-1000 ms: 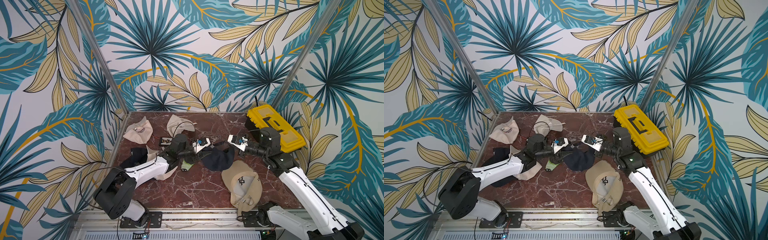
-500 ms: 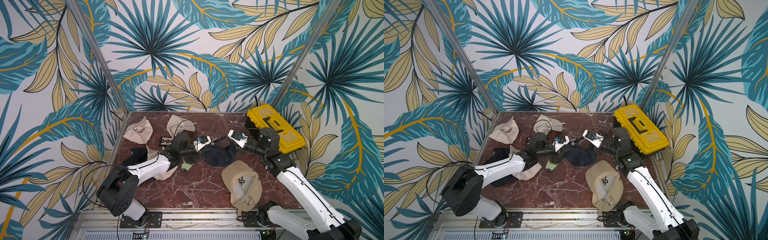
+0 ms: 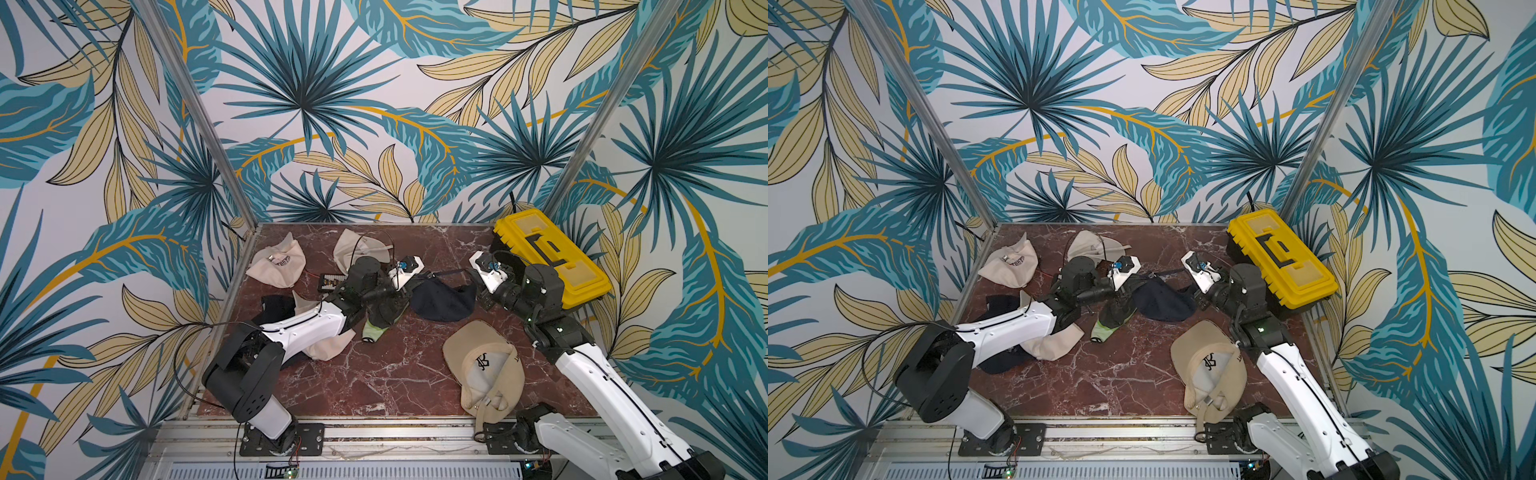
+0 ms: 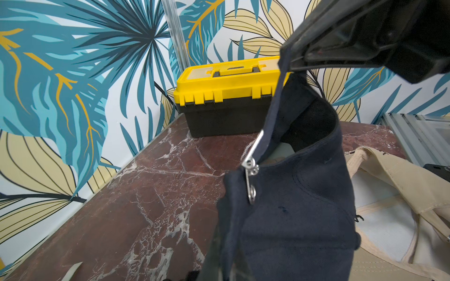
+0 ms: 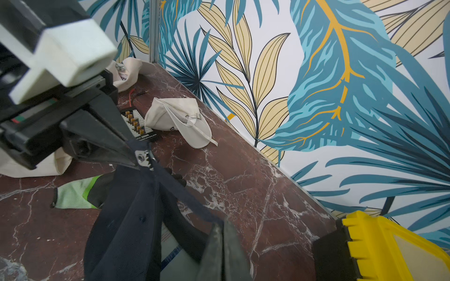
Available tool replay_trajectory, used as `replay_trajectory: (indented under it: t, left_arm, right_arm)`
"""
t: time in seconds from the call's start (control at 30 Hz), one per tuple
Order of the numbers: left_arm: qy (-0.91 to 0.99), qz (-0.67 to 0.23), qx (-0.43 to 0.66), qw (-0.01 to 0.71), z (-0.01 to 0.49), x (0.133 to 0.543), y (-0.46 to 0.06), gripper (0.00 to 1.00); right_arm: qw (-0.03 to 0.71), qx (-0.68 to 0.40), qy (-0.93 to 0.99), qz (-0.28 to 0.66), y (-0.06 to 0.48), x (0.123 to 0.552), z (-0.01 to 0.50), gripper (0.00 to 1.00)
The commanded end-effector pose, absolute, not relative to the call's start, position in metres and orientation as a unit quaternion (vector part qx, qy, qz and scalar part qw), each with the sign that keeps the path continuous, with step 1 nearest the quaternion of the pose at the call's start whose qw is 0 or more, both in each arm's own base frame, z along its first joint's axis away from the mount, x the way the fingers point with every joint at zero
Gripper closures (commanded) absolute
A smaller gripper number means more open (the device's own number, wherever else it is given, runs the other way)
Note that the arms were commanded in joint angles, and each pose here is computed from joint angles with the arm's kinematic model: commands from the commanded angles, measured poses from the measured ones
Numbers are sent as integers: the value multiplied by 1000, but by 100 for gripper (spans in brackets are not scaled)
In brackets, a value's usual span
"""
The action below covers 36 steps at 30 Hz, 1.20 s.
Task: Open the adjustable buckle of the baseball cap
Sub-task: Pull the adjustable strap on the baseball cap.
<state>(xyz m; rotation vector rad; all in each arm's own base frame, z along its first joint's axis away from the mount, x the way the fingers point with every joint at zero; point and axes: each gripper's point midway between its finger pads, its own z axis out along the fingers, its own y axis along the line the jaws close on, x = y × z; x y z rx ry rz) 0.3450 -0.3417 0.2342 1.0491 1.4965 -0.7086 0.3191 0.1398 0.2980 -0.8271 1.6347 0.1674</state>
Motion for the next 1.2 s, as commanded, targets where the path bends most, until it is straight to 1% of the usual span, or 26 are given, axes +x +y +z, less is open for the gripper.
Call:
replay_trajectory:
  t: [0.0, 0.03, 0.1, 0.2, 0.3, 0.37, 0.5, 0.63, 0.7, 0.77, 0.87, 1.03, 1.17]
  left_arm:
    - [660, -278, 427, 552, 226, 364, -330, 100]
    - [656, -277, 430, 555, 230, 365, -332, 100]
    - [648, -257, 437, 568, 235, 369, -334, 100]
    - [633, -210, 459, 588, 237, 373, -337, 100]
    - [617, -172, 482, 598, 236, 376, -341, 100]
    - [601, -156, 504, 601, 234, 373, -346, 100]
    - [578, -152, 530, 602, 234, 365, -357, 100]
    - [568, -154, 539, 603, 235, 360, -367, 100]
    - [562, -155, 544, 603, 236, 357, -370, 100]
    - [556, -157, 550, 603, 236, 354, -372, 100]
    - [553, -156, 553, 603, 236, 352, -373, 100]
    - [549, -161, 556, 603, 237, 348, -373, 100]
    - [545, -165, 559, 603, 238, 344, -372, 100]
  right_arm:
    - [609, -424, 653, 154, 166, 292, 301, 69]
    - [603, -433, 646, 176, 172, 286, 299, 59]
    - [594, -447, 638, 200, 178, 276, 291, 49]
    - [589, -435, 652, 197, 174, 274, 288, 43]
    - [582, -416, 673, 187, 168, 278, 294, 43]
    - [592, -386, 687, 170, 161, 287, 304, 43]
    - [606, -329, 708, 156, 151, 302, 325, 44]
    - [566, -309, 743, 177, 153, 306, 325, 43]
    - [550, -318, 752, 174, 155, 306, 324, 43]
    - [529, -314, 774, 152, 149, 310, 319, 43]
    - [493, -325, 796, 131, 148, 310, 306, 47]
    - [479, -366, 788, 128, 162, 298, 292, 46]
    - [464, -374, 797, 100, 160, 302, 280, 48]
